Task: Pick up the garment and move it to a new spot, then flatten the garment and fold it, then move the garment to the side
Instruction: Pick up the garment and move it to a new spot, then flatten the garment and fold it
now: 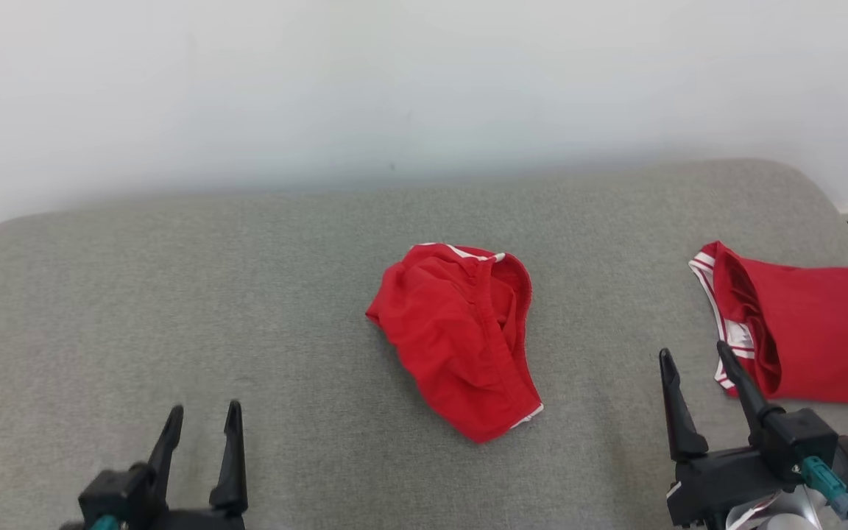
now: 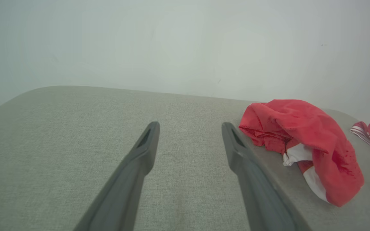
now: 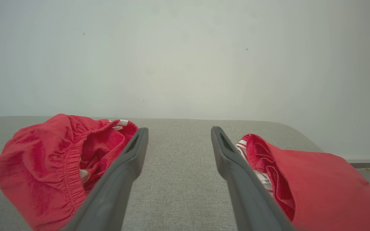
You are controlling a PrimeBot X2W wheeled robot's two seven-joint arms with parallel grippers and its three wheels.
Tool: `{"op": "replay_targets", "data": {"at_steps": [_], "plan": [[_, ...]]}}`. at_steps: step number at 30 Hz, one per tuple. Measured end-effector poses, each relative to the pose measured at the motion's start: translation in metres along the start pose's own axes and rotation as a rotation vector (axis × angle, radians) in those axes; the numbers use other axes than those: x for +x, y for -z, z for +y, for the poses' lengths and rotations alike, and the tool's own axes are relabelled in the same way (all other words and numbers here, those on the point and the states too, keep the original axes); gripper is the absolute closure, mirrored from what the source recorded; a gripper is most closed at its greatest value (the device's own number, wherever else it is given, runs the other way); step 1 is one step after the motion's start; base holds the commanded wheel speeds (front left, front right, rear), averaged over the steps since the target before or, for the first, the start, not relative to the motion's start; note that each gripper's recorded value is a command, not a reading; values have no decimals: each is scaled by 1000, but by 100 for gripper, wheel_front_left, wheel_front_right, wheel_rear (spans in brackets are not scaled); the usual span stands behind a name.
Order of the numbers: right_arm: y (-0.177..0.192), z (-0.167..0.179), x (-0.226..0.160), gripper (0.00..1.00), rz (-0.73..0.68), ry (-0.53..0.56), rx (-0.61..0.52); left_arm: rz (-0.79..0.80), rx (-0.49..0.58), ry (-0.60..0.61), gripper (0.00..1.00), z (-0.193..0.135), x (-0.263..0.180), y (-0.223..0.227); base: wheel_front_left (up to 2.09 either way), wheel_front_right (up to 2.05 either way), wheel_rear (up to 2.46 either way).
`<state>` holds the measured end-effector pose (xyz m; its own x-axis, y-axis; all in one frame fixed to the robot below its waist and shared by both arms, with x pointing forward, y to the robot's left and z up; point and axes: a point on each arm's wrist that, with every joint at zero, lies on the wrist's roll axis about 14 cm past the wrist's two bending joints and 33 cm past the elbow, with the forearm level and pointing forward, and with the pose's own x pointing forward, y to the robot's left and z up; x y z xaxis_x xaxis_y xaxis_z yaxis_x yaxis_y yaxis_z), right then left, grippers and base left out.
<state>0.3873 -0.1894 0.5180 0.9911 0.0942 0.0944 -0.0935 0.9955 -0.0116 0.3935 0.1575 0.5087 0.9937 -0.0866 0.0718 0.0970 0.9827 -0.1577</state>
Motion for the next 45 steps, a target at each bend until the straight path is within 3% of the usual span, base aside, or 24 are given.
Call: {"op": "replay_targets", "data": {"at_steps": [9, 35, 45], "plan": [[2, 9, -7, 0, 10, -45, 3, 10, 16, -30, 0, 5, -28, 5, 0, 0, 0], [3, 14, -9, 0, 10, -53, 23, 5, 19, -19, 0, 2, -25, 6, 0, 0, 0], [4, 10, -13, 0, 15, -39, 23, 47, 55, 104, 0, -28, -5, 13, 0, 0, 0]]}}
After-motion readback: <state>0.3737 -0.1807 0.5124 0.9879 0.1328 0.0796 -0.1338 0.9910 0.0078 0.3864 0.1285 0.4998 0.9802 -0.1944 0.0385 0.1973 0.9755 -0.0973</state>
